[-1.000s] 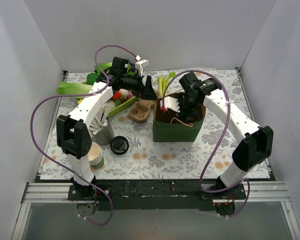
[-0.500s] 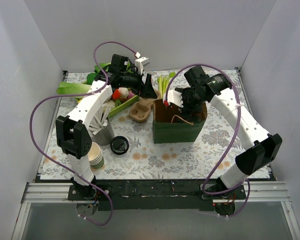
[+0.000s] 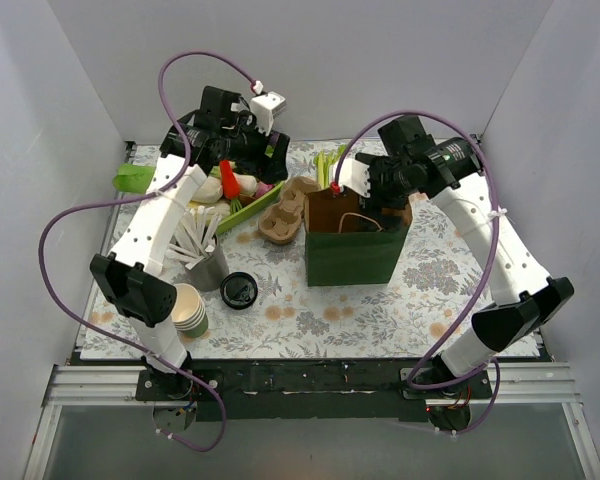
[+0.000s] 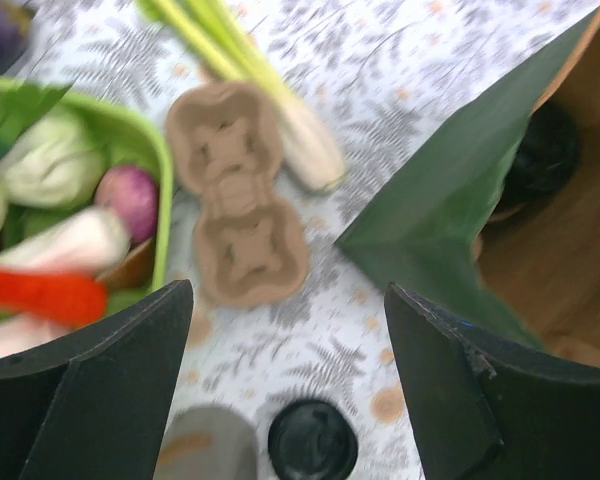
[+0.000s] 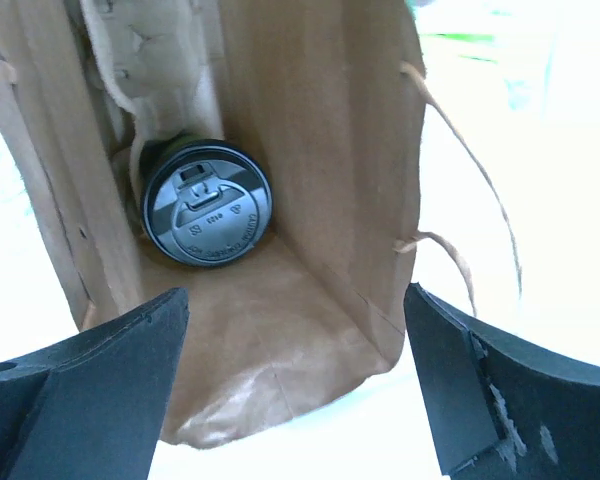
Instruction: Pack the takeout coffee
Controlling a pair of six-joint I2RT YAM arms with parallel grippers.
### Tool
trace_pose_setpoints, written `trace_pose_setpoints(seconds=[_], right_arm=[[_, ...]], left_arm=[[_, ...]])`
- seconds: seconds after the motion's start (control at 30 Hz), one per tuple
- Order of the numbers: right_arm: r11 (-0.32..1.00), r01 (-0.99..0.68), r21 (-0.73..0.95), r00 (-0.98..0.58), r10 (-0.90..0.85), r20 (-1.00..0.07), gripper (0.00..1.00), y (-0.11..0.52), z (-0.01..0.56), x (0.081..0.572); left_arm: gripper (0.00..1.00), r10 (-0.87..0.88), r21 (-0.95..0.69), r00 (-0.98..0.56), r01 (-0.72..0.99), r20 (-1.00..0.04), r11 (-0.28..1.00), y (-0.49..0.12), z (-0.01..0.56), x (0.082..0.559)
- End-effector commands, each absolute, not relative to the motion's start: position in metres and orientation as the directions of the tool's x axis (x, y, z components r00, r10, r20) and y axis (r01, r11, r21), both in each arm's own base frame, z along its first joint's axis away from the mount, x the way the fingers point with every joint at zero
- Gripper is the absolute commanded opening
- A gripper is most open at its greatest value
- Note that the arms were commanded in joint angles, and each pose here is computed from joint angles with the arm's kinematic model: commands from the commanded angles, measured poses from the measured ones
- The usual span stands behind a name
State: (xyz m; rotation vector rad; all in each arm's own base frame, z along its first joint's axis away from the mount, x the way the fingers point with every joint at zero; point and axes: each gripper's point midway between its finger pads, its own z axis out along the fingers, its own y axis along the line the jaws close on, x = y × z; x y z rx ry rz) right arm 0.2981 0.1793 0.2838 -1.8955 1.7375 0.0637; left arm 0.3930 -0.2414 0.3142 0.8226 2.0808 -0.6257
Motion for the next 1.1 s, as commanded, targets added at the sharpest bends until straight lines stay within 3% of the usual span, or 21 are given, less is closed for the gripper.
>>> trace_pose_setpoints(seconds=[0.0,0.23,0.47,0.73,1.07], right_arm=[[0.097,-0.839,-0.535,0.185,-0.874,-0.449,0.95,0.173,0.344,0.302],[0.226,-0.644,-0.731,0.21,-0.866,-0.453,0.91,0.157,0.401,0.325],[0.354,-0.486,-0.799,0.289,-0.798,-0.528,0.86,0.164,0.437,0.338],[0.383,-0.493,-0.781,0.303,-0.766,-0.567,0.84,0.17,0.438,0.337],[0.389,-0.502,-0.772,0.283,-0.77,-0.572,0.84,0.168,0.431,0.337]], left_arm=[[0.77,0.464,0.081,-0.509,0.606,-0.725,0.791,-0.164,0.326,0.358],[0.69,0.541,0.185,-0.63,0.541,-0.556,0.82,-0.107,0.296,0.306],[0.56,0.602,0.154,-0.645,0.612,-0.47,0.776,-0.118,0.266,0.303],[0.45,0.637,0.173,-0.657,0.629,-0.404,0.758,-0.122,0.246,0.323],[0.43,0.654,0.224,-0.66,0.62,-0.369,0.752,-0.111,0.243,0.323]])
